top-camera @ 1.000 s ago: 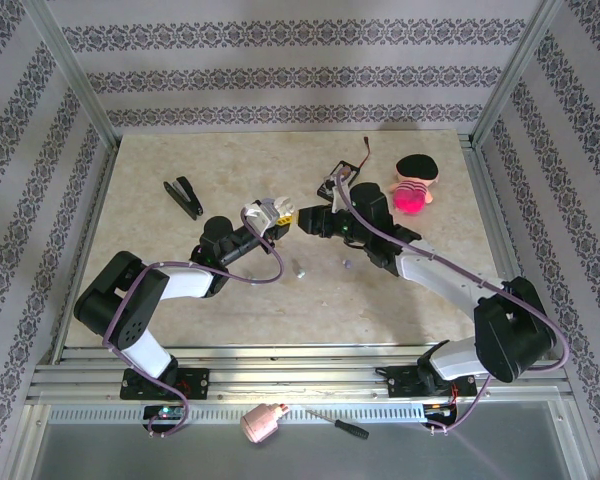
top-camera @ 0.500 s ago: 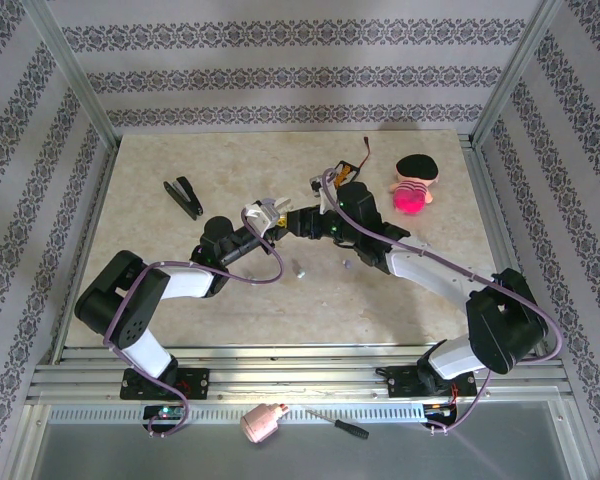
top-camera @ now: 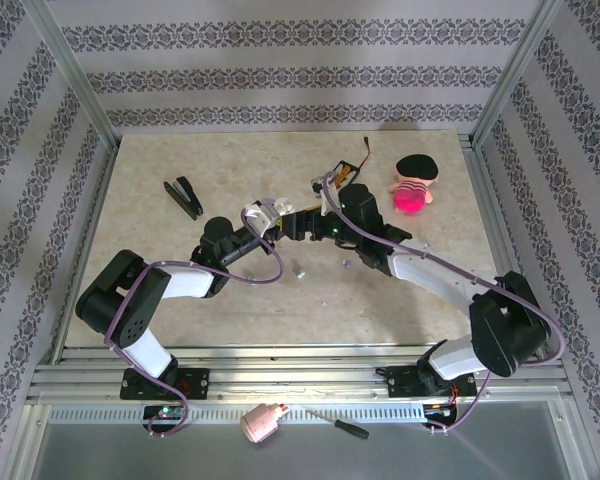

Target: Insert the wireless bluetooth earbuds into the charging case

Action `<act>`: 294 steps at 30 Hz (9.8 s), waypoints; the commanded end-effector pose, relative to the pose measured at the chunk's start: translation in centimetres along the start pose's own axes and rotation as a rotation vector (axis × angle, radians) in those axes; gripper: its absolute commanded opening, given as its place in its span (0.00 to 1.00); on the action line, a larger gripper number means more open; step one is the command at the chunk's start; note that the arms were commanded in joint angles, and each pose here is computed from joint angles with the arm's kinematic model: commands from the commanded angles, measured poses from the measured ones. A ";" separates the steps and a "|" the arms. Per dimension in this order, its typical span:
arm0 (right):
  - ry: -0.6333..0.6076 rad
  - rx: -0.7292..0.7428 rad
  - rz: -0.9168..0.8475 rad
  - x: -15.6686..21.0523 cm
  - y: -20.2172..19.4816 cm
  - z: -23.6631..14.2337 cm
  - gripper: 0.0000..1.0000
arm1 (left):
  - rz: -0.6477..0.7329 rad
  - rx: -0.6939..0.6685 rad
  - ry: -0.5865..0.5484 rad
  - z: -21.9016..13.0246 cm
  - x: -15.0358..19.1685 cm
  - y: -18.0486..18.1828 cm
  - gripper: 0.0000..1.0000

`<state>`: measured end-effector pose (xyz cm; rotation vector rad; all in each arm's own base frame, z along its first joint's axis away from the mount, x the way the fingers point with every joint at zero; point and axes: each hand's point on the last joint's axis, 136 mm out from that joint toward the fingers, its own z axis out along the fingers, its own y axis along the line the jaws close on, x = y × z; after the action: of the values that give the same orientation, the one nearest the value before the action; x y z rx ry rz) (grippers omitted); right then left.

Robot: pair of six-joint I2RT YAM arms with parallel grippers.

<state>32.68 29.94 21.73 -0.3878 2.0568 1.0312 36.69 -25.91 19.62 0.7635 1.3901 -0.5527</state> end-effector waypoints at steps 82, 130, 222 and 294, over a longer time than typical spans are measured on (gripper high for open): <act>0.544 -0.254 -1.209 4.5 3.0 -1.4 0.42 | 0.234 0.372 -0.030 -4.0 0.8 -7.0 0.00; 0.152 0.285 0.241 0.1 -15.9 13.2 0.29 | 0.015 -0.093 0.058 -6.6 5.4 -0.8 0.99; 0.002 0.224 -0.188 2.9 -12.5 0.4 0.97 | -0.547 -0.324 1.098 0.7 14.8 7.1 0.56; 0.657 -0.019 -0.649 15.8 -7.6 11.4 0.60 | -0.731 -0.669 0.811 -15.4 12.5 7.4 0.99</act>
<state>33.41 34.95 2.11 -1.3986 2.1938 0.5540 33.09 -9.00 7.40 -0.1380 2.5096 -0.2905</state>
